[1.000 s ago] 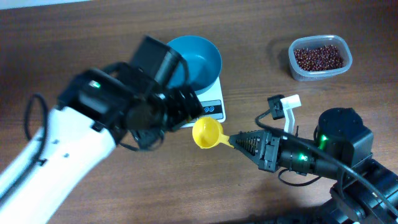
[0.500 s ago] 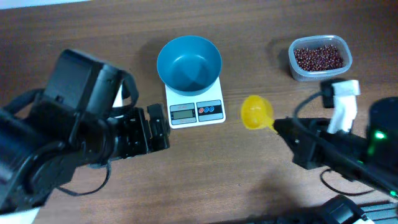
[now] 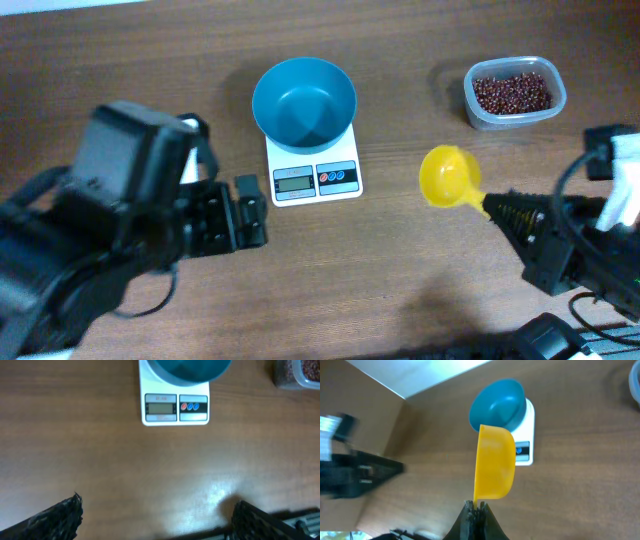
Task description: Scoop item into bowl and weigh 50g on scale
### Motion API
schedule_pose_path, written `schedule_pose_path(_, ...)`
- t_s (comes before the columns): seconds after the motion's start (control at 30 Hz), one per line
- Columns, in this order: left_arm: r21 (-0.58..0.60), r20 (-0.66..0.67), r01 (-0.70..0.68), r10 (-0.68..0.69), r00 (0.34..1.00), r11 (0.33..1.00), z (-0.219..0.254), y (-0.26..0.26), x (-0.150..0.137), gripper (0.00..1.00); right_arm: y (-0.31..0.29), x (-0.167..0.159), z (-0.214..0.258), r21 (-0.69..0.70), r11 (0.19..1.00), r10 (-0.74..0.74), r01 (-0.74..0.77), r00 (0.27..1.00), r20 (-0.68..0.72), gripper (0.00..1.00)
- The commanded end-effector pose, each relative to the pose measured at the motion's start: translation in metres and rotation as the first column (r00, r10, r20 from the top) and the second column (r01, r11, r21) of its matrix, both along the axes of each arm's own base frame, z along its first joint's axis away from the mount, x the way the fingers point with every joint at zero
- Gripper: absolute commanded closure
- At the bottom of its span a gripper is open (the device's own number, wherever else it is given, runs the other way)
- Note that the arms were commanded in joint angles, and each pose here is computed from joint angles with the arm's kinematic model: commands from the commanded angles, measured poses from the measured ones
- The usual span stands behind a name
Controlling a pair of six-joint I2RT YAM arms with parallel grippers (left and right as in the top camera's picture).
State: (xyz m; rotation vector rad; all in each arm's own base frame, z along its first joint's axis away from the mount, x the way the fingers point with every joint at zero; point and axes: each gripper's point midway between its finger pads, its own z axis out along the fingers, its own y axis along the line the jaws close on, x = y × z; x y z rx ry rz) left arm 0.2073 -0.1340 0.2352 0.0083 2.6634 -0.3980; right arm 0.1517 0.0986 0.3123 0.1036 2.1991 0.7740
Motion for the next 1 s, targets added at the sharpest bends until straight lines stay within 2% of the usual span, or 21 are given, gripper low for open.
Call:
schedule_pose_path(0.0, 0.007, -0.014, 0.02, -0.019, 1.0, 1.0, -0.037, -0.016, 0.022, 0.01, -0.01, 0.007, 0.018, -0.022, 0.998, -0.051, 0.053, 0.994, 0.092, 0.96)
schedule_pose_path(0.03, 0.001, -0.003, 0.02, -0.02, 1.0, 1.0, -0.048, -0.023, 0.033, 0.05, -0.012, 0.011, 0.022, -0.025, 0.998, -0.061, 0.064, 0.991, 0.117, 0.96)
schedule_pose_path(0.07, -0.009, -0.002, 0.025, -0.025, 1.0, 1.0, -0.061, -0.033, 0.046, 0.16, -0.014, 0.017, 0.032, -0.021, 0.996, -0.08, 0.085, 0.983, 0.164, 0.96)
schedule_pose_path(0.13, -0.01, -0.009, 0.051, -0.051, 0.999, 0.999, -0.076, -0.05, 0.06, 0.26, -0.018, 0.025, 0.047, -0.056, 0.993, -0.086, 0.104, 0.962, 0.26, 0.96)
schedule_pose_path(0.17, -0.002, -0.007, 0.092, -0.092, 0.996, 0.996, -0.086, -0.063, 0.065, 0.35, -0.023, 0.03, 0.054, -0.077, 0.989, -0.1, 0.129, 0.948, 0.302, 0.96)
schedule_pose_path(0.23, 0.011, -0.011, 0.167, -0.167, 0.986, 0.986, -0.105, -0.09, 0.069, 0.43, -0.035, 0.036, 0.06, -0.085, 0.975, -0.168, 0.207, 0.927, 0.337, 0.96)
schedule_pose_path(0.27, 0.021, -0.027, 0.216, -0.215, 0.976, 0.976, -0.117, -0.108, 0.062, 0.43, -0.039, 0.038, 0.06, -0.091, 0.969, -0.188, 0.232, 0.921, 0.341, 0.96)
schedule_pose_path(0.37, 0.047, -0.037, 0.323, -0.321, 0.946, 0.945, -0.131, -0.132, 0.047, 0.32, -0.044, 0.039, 0.06, -0.115, 0.961, -0.198, 0.252, 0.914, 0.354, 0.96)
schedule_pose_path(0.43, 0.067, -0.007, 0.403, -0.403, 0.915, 0.913, -0.137, -0.149, 0.044, 0.37, -0.058, 0.042, 0.06, -0.155, 0.933, -0.249, 0.324, 0.894, 0.373, 0.96)
schedule_pose_path(0.57, 0.211, 0.049, 0.336, -0.353, 0.934, 0.918, -0.143, -0.134, 0.062, 0.42, -0.081, 0.043, 0.056, -0.201, 0.878, -0.34, 0.435, 0.861, 0.378, 0.96)
schedule_pose_path(0.63, 0.267, 0.08, 0.292, -0.323, 0.943, 0.918, -0.141, -0.125, 0.07, 0.51, -0.086, 0.042, 0.054, -0.212, 0.865, -0.357, 0.455, 0.855, 0.377, 0.96)
schedule_pose_path(0.73, 0.312, 0.107, 0.253, -0.299, 0.948, 0.916, -0.142, -0.119, 0.079, 0.81, -0.087, 0.043, 0.056, -0.208, 0.862, -0.363, 0.462, 0.85, 0.383, 0.96)
schedule_pose_path(0.8, 0.311, 0.109, 0.254, -0.3, 0.948, 0.916, -0.146, -0.122, 0.081, 0.96, -0.086, 0.044, 0.06, -0.195, 0.863, -0.365, 0.465, 0.843, 0.394, 0.96)
schedule_pose_path(0.83, 0.313, 0.105, 0.255, -0.3, 0.948, 0.915, -0.149, -0.123, 0.082, 1.0, -0.086, 0.045, 0.063, -0.184, 0.865, -0.368, 0.468, 0.838, 0.403, 0.96)
schedule_pose_path(0.97, 0.342, 0.052, 0.262, -0.297, 0.954, 0.902, -0.173, -0.122, 0.081, 1.0, -0.094, 0.048, 0.071, -0.169, 0.836, -0.413, 0.522, 0.801, 0.432, 0.96)
